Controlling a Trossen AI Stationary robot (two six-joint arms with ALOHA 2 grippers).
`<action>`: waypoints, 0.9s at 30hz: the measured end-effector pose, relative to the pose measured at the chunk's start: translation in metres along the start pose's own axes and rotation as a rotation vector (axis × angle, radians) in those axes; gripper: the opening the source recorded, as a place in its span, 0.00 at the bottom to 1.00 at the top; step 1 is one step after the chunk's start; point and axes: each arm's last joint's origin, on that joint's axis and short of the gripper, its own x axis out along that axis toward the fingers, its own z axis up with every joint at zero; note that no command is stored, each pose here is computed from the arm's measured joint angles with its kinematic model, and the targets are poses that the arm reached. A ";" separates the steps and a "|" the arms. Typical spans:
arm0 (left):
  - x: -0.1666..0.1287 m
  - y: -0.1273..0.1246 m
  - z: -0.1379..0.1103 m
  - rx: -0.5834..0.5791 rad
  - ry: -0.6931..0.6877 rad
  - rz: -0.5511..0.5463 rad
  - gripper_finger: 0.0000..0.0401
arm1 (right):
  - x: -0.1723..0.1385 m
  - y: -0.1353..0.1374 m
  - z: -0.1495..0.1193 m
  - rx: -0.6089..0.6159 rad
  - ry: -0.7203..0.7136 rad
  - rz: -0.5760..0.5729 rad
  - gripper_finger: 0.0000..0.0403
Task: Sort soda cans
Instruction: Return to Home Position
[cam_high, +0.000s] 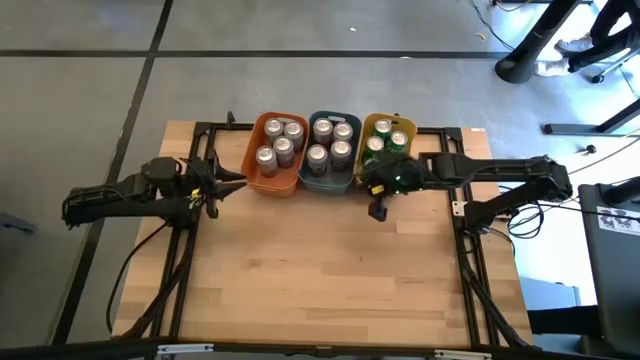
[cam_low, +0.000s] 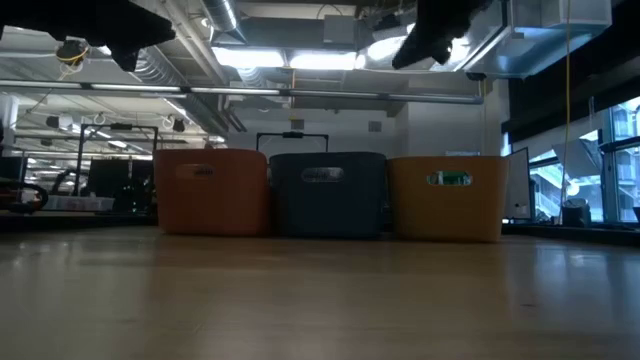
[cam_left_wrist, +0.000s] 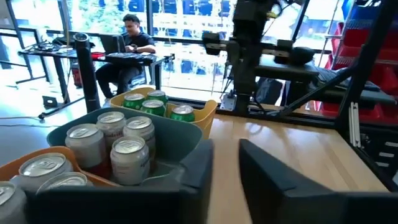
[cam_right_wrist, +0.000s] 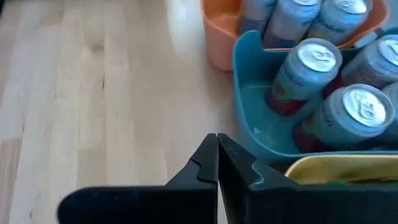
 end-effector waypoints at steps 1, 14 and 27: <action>0.000 0.000 0.000 0.000 0.001 -0.001 0.14 | -0.002 -0.004 -0.004 0.010 -0.019 0.007 0.00; 0.002 0.002 -0.022 -0.027 0.007 0.032 0.05 | -0.053 -0.020 -0.103 0.112 -0.496 0.065 0.01; 0.009 0.000 -0.044 0.060 -0.091 -0.041 0.07 | -0.052 -0.029 -0.190 0.118 -0.773 0.058 0.01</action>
